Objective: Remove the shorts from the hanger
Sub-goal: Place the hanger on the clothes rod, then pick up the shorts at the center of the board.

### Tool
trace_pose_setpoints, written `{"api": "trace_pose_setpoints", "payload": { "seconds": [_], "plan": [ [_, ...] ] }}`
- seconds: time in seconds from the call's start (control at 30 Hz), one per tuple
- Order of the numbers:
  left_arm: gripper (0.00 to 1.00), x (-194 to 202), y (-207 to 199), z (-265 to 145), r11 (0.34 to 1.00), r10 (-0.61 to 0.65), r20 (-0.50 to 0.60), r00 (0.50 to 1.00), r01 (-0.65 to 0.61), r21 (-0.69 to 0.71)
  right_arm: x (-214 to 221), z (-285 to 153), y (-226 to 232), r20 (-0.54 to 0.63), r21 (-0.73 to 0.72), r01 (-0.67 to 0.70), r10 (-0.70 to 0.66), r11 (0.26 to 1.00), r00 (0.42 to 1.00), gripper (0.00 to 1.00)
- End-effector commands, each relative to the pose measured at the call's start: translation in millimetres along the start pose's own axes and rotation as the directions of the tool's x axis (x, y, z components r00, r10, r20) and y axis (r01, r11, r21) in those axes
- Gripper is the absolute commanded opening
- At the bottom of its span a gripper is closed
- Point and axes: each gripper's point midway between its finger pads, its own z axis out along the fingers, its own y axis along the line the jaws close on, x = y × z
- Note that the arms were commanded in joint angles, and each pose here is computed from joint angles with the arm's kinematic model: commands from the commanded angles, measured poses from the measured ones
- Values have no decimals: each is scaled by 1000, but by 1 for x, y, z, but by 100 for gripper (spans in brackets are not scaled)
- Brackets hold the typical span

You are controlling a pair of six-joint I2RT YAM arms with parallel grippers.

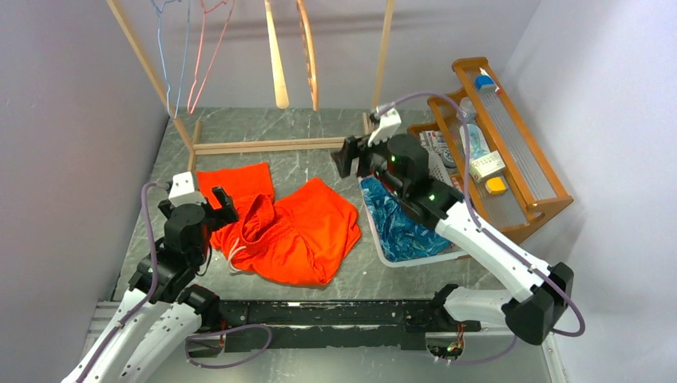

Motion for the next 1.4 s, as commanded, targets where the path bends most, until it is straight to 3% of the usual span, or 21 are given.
{"api": "trace_pose_setpoints", "payload": {
  "seconds": [0.0, 0.2, 0.33, 0.47, 0.53, 0.8, 1.07, 1.23, 1.37],
  "plan": [
    [99, -8, 1, -1, 999, -32, 13, 999, 32, -26, 44, -8, 27, -39, -181, -116, 110, 977, 993, 80],
    [99, -9, 11, -1, 994, -56, 13, 998, 57, -91, 124, -12, 71, -211, -369, -180, 106, 912, 972, 80],
    [99, -10, 17, -2, 989, -69, 16, 997, 71, -131, 161, -13, 108, -184, -472, -49, -44, 880, 982, 86],
    [99, -13, 26, -5, 978, -98, 34, 995, 102, -182, 189, 0, 134, -79, -526, 110, -177, 843, 981, 92],
    [99, -15, 32, -8, 971, -114, 48, 992, 122, -206, 203, 5, 147, -41, -590, 155, -221, 792, 974, 99],
    [99, -19, 44, -17, 953, -165, 89, 982, 182, -242, 227, 10, 195, 251, -761, 436, -400, 481, 881, 100],
    [99, -20, 43, -16, 955, -157, 88, 984, 174, -242, 260, 34, 223, 340, -828, 503, -491, 248, 802, 100],
    [99, -20, 43, -16, 956, -150, 86, 985, 166, -241, 269, 58, 228, 323, -826, 499, -504, 264, 801, 100],
    [99, -21, 42, -15, 959, -139, 90, 986, 157, -234, 328, 70, 217, 119, -908, 334, -610, 253, 784, 100]
  ]
}}
